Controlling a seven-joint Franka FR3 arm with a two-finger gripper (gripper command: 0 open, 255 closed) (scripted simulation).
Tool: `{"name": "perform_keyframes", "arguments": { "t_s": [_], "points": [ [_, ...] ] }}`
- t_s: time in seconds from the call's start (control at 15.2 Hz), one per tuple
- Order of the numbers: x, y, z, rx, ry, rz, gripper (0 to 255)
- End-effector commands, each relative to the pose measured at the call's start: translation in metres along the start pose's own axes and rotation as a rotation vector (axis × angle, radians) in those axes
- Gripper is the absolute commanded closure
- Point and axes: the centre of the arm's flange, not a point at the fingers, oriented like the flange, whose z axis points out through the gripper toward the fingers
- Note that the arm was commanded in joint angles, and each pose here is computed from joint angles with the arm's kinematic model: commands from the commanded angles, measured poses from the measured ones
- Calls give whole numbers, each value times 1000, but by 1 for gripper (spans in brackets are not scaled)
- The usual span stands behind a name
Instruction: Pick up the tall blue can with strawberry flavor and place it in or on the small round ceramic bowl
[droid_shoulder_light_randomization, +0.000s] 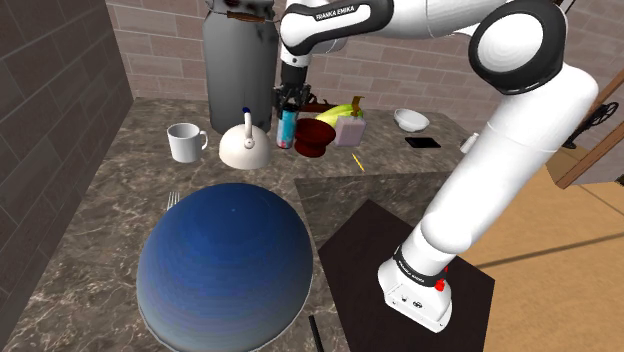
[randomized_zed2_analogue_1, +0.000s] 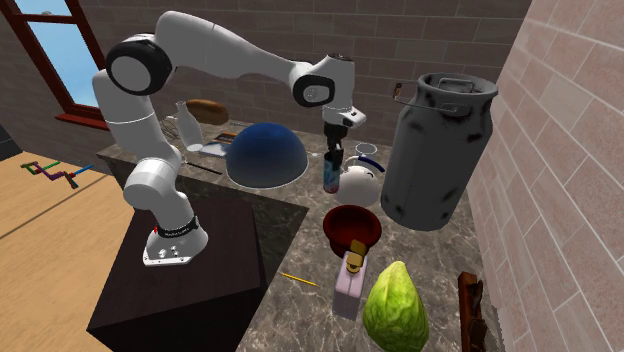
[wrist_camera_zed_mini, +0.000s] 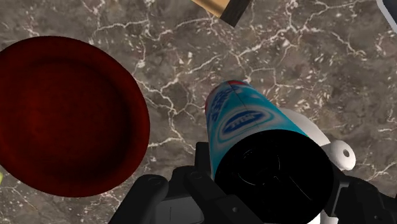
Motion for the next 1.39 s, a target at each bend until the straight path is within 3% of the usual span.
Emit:
{"name": "perform_keyframes", "arguments": {
  "t_s": [0.0, 0.86, 1.32],
  "points": [
    [-1, 0, -10, 0, 0, 0, 255],
    [-1, -1, -75, 0, 0, 0, 255],
    [17, 87, -98, 0, 0, 0, 255]
  ]
}}
